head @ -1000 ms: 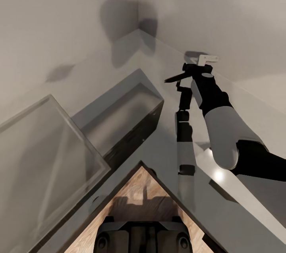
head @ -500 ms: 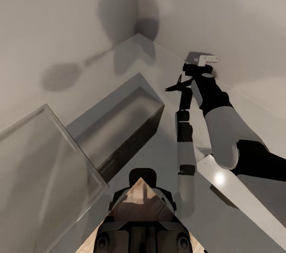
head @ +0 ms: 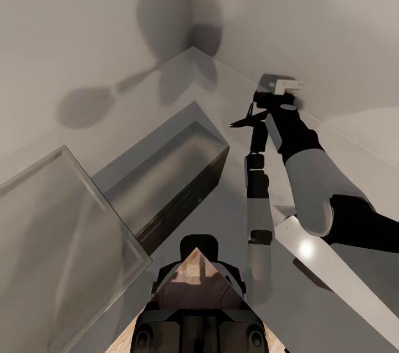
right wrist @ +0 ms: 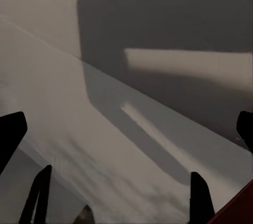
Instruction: In the kitchen, take the Vidalia onion out of the sink, dice it on the chopping board with the paring knife, put the diced onion into the bowl on the countertop, then place both the paring knife and the chopping board into the sink.
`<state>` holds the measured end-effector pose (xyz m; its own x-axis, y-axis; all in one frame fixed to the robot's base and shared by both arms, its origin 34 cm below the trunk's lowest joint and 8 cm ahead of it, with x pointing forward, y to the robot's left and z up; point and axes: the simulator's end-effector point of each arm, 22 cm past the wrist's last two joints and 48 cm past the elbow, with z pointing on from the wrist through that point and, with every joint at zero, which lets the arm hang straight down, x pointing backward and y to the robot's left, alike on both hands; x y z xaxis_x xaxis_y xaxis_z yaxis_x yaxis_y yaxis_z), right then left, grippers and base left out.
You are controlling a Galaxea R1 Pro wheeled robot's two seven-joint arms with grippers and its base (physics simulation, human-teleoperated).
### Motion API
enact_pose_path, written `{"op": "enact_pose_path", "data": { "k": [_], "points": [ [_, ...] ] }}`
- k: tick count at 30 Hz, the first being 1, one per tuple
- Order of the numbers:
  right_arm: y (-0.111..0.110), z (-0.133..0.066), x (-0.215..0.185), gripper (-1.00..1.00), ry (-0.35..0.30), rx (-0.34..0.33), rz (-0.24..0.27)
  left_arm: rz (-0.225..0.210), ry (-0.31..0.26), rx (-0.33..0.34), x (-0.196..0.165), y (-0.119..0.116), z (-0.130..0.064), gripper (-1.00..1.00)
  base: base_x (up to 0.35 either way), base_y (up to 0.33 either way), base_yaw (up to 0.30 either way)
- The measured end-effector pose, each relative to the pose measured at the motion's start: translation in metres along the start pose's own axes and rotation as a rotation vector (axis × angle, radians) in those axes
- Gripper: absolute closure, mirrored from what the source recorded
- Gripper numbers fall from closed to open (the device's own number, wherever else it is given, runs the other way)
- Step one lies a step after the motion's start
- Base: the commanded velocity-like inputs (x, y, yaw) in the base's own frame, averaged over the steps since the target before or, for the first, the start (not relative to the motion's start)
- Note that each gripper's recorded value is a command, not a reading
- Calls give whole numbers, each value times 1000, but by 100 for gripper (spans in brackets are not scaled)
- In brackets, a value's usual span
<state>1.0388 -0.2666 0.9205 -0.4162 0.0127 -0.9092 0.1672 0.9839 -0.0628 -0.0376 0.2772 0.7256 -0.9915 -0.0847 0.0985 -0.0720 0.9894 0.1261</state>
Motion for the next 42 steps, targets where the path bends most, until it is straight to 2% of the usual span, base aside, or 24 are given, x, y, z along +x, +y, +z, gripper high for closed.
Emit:
{"op": "enact_pose_path", "data": {
  "k": [8, 42],
  "points": [
    [6, 1, 14, -100, 27, -37, -6, -2, 0, 0, 0, 0, 0, -100, 0, 0, 0],
    [1, 7, 19, -100, 22, -25, -8, 1, 19, -1, 6, 0, -2, -100, 0, 0, 0]
  ]
}}
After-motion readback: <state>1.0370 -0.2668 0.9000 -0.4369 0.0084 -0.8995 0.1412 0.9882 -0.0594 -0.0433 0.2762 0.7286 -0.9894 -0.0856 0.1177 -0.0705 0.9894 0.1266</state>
